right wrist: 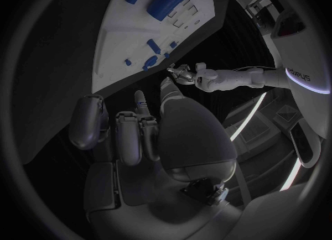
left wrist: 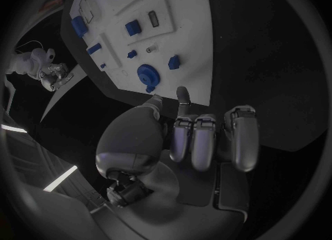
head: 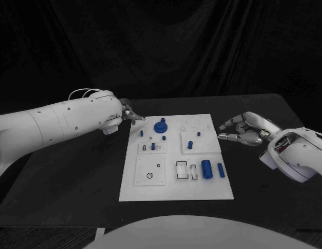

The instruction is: Assemble the parts on the task board

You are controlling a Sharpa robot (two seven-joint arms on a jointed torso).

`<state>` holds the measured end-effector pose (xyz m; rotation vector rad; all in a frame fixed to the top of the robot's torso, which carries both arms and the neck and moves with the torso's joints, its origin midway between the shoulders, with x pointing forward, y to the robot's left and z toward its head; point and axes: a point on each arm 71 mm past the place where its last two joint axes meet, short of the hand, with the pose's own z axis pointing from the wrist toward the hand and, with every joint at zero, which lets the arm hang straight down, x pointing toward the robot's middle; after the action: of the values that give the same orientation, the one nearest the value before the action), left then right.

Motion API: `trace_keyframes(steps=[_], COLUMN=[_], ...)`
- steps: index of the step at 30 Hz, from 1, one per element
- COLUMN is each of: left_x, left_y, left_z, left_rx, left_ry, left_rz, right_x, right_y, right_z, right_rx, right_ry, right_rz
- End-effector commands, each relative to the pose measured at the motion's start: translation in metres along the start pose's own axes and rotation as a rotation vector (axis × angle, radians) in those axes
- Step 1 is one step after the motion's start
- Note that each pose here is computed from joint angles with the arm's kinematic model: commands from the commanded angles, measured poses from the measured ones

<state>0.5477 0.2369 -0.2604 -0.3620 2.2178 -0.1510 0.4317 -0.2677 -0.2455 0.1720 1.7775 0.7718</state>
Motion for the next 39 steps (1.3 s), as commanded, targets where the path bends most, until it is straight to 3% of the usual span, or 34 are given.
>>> trace_keyframes(steps=[1,8,39], left_x=[0.0049,0.0132,0.03], left_y=[-0.0024,-0.0017,-0.0026], left_z=[0.0022,0.0056,0.0104], left_rx=[0.024,0.023,0.005], left_ry=[0.02,0.037,0.105], left_rz=[0.007,0.01,0.039], right_x=[0.003,0.004,0.006], right_y=[0.001,0.0,-0.001], right_z=[-0.001,-0.002,-0.001], right_rx=[-0.006,-0.004,-0.002], right_ry=[0.01,0.014,0.021], right_rz=[-0.001,0.0,0.002])
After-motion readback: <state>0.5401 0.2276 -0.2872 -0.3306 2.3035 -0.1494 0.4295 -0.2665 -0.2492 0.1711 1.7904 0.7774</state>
